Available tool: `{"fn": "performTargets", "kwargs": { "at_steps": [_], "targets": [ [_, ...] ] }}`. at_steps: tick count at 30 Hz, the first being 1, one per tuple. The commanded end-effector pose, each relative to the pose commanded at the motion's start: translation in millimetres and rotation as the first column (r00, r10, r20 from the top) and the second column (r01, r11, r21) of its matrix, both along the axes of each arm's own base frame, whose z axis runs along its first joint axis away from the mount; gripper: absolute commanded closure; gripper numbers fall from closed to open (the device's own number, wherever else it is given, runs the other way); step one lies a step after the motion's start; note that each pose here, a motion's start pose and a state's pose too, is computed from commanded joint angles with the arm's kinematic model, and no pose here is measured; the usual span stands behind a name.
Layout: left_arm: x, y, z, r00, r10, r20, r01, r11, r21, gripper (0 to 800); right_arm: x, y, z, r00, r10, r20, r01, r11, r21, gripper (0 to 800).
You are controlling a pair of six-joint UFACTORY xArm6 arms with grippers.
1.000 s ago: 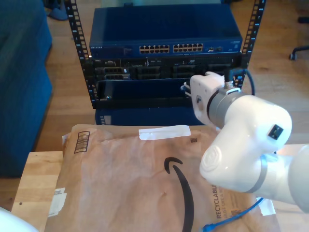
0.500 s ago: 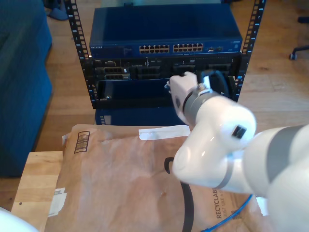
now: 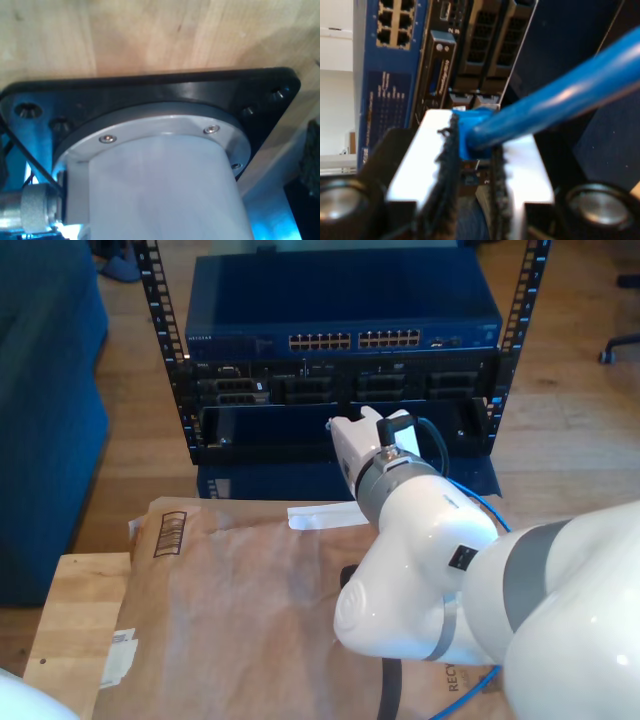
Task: Grab the cable and plug it in
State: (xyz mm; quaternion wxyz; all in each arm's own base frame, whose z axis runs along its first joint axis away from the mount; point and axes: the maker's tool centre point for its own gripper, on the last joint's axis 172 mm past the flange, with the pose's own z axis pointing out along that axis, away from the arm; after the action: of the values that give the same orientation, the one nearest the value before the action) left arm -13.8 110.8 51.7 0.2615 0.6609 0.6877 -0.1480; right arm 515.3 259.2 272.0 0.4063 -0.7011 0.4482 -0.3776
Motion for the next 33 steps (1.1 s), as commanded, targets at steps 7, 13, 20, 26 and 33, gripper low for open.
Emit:
{"fn": "performTargets", "kwargs": {
  "at_steps": [7, 13, 20, 26, 33],
  "targets": [
    [0, 0, 0, 1.000, 0.000, 0.000, 0.000, 1.000, 0.000, 1, 14, 8, 54, 0.997, -0.010, 0.071, 0.005, 0.997, 0.072, 800],
    [0, 0, 0, 1.000, 0.000, 0.000, 0.000, 1.000, 0.000, 1, 11, 6, 53, 0.998, -0.009, 0.069, 0.004, 0.997, 0.071, 800],
    [0, 0, 0, 1.000, 0.000, 0.000, 0.000, 1.000, 0.000, 1, 9, 7, 46, 0.998, -0.011, 0.060, 0.007, 0.998, 0.069, 800],
    [0, 0, 0, 1.000, 0.000, 0.000, 0.000, 1.000, 0.000, 1, 6, 8, 59, 0.994, -0.022, 0.107, 0.014, 0.997, 0.078, 800],
    [0, 0, 0, 1.000, 0.000, 0.000, 0.000, 1.000, 0.000, 1, -5, 6, 55, 0.993, -0.057, 0.106, 0.040, 0.988, 0.150, 800]
  ]
}}
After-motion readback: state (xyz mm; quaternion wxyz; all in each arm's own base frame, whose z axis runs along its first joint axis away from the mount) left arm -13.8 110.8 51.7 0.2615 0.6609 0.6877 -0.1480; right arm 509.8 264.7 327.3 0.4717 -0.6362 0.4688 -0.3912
